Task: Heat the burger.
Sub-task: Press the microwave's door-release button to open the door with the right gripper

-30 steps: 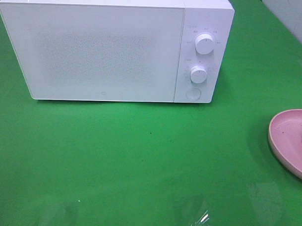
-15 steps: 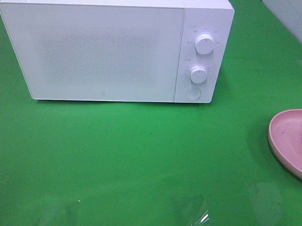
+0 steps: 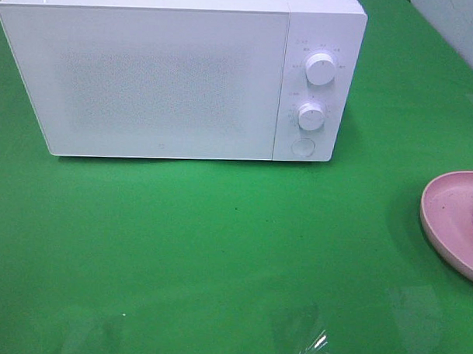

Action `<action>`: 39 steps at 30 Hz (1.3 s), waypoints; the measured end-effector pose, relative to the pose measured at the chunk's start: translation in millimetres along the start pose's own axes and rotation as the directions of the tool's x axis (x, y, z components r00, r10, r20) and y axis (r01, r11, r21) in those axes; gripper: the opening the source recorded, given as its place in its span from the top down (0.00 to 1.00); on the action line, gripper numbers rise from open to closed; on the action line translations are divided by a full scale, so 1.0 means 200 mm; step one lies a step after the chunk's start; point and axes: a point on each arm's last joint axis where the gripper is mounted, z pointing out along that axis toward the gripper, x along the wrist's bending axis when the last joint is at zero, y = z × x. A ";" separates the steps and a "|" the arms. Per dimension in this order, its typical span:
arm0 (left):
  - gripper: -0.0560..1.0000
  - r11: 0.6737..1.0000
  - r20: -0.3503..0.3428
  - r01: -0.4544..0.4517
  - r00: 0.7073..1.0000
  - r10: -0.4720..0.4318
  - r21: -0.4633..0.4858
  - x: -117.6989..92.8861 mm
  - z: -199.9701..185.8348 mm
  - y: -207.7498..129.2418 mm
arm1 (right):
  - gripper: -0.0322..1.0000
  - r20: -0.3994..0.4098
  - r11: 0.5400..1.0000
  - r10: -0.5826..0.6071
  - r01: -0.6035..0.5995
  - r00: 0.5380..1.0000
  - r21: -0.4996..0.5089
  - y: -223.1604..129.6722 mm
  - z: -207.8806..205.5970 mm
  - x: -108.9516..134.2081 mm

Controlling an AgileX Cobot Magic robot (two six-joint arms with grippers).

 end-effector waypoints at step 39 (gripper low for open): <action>0.95 1.000 0.000 0.000 1.000 0.000 0.000 0.00 0.00 0.00 | 0.23 -0.020 1.000 -0.003 0.003 1.000 -0.003 0.23 0.79 0.04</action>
